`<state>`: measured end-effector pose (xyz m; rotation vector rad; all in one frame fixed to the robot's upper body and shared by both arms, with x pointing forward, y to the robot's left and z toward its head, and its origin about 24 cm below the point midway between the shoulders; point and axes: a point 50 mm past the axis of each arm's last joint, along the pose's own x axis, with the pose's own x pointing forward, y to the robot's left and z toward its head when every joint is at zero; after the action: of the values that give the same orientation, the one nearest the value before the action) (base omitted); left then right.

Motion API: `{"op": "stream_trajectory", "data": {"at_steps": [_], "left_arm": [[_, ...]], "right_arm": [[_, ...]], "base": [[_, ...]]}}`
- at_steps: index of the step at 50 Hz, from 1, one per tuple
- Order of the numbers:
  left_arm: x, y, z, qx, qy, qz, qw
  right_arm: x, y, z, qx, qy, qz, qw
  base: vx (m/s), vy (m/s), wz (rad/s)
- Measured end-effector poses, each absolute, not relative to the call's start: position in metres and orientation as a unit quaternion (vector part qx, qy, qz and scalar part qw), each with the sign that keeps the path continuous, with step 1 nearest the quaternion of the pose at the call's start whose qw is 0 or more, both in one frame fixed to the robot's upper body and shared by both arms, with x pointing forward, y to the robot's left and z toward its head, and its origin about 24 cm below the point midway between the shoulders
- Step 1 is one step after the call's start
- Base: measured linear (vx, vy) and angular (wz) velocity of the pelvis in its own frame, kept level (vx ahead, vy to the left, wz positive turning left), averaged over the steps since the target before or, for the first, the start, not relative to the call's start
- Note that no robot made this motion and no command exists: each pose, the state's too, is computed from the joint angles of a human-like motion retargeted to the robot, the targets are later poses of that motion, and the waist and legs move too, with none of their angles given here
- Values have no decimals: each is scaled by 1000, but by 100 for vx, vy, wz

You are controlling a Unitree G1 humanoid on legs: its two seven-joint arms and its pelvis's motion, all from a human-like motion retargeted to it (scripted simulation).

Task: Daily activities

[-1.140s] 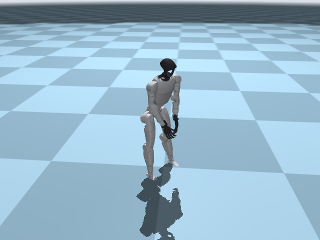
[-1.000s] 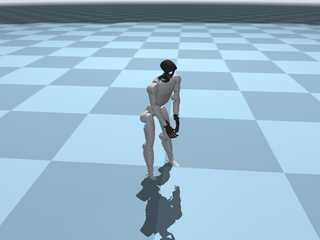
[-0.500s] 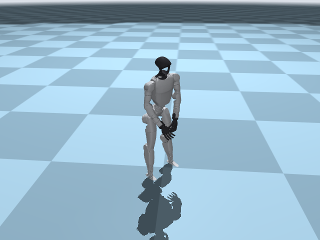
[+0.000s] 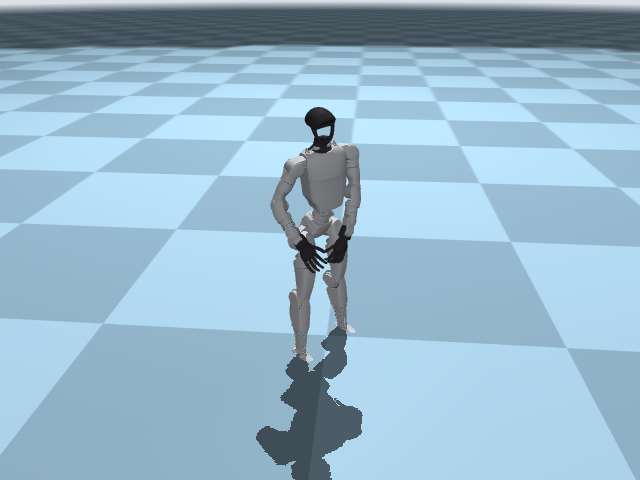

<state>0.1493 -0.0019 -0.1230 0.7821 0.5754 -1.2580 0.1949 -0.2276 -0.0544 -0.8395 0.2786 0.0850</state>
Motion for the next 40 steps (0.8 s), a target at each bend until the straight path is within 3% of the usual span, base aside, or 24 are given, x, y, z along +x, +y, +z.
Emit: {"op": "stream_trajectory", "data": {"at_steps": [10,22,30,40], "left_arm": [[160,-10,-113,389,205,-576,689],[185,35,-125,479,236,-504,679],[192,48,-126,509,248,-488,664],[192,19,-115,508,193,-550,634]], "right_arm": [[206,-199,-61,-458,122,138,870],[216,-156,-107,-522,212,284,776],[223,-140,-111,-548,215,321,742],[241,-146,-93,-580,161,322,731]], "base": [[0,0,0],[0,0,0],[0,0,0],[1,-4,2]]}}
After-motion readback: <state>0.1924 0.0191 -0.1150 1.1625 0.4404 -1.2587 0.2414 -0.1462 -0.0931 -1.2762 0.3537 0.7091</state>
